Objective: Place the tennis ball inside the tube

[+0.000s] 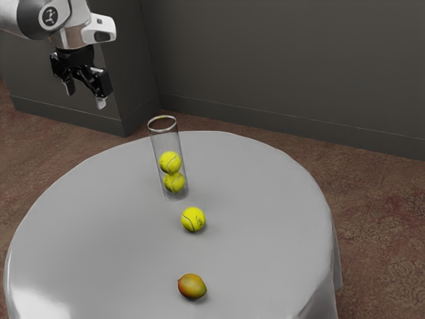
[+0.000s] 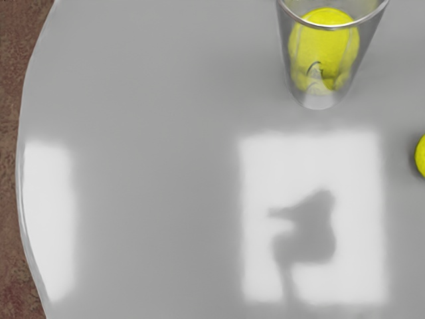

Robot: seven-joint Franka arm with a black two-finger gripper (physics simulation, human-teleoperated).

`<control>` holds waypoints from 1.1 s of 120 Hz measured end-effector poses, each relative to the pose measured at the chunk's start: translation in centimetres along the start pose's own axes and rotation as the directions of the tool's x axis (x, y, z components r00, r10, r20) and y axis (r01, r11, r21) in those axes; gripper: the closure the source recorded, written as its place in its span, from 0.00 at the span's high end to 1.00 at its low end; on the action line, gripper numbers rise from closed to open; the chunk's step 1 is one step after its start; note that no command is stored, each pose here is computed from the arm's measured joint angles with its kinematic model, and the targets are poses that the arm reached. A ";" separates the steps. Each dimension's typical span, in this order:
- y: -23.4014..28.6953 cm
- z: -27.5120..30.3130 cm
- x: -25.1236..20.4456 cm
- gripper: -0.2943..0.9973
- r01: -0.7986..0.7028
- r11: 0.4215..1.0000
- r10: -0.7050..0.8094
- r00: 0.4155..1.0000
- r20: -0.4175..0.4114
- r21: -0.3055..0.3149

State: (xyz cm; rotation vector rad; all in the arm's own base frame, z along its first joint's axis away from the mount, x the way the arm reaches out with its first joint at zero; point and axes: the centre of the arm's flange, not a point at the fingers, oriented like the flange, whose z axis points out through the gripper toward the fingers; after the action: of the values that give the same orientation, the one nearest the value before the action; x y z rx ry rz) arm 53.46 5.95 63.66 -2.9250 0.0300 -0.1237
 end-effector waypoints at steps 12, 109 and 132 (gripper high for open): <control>-0.1 0.2 0.0 0.77 -0.006 1.000 0.006 1.000 0.002 0.001; 19.0 11.2 -3.8 0.77 0.031 0.935 0.057 0.970 0.237 -0.352; 21.7 17.0 -2.9 0.77 0.083 0.941 0.019 0.955 0.297 -0.327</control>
State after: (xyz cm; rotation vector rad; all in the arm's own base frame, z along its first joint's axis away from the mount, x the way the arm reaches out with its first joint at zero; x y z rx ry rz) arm 51.80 -11.56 42.22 -3.2510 -0.0491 0.3530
